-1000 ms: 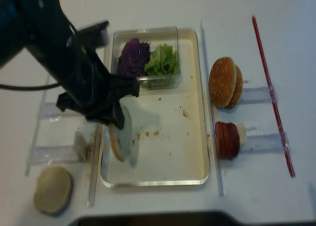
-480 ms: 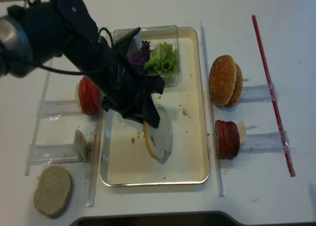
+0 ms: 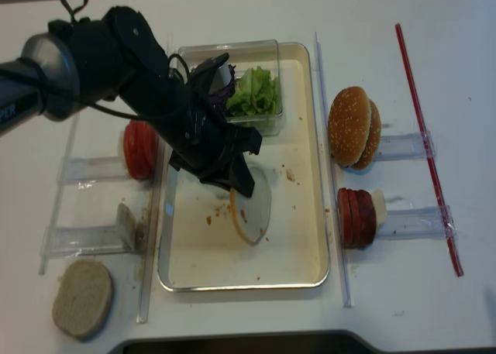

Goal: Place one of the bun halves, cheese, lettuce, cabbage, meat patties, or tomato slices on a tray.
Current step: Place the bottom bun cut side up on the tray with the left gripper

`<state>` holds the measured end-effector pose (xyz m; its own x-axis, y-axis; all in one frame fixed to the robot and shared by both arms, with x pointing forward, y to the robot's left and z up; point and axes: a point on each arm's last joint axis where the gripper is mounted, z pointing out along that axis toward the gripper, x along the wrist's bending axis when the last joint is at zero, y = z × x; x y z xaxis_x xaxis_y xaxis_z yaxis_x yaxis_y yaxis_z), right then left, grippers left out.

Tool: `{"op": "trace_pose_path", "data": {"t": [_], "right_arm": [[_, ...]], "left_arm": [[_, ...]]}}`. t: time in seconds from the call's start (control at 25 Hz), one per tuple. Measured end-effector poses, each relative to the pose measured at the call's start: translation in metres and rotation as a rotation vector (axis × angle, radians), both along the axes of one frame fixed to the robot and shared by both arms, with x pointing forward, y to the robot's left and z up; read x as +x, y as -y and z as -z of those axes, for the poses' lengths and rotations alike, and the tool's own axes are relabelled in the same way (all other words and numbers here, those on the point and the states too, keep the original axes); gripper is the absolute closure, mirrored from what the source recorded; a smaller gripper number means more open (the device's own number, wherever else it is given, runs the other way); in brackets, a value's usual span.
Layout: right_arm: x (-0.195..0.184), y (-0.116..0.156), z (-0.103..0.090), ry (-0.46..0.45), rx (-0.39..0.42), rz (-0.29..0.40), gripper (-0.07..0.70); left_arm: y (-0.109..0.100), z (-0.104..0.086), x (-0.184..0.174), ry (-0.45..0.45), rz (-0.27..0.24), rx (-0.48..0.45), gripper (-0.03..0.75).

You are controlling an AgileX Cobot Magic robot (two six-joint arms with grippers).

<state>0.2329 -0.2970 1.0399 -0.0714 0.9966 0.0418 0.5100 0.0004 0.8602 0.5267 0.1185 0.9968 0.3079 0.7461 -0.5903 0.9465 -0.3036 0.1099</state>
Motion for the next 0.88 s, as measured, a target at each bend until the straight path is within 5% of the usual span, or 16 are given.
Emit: {"op": "trace_pose_path", "data": {"t": [0.88], "right_arm": [[0.000,0.000,0.000,0.000,0.000,0.000,0.047]], "left_arm": [[0.002,0.012,0.008,-0.005,-0.024,0.004,0.671]]}}
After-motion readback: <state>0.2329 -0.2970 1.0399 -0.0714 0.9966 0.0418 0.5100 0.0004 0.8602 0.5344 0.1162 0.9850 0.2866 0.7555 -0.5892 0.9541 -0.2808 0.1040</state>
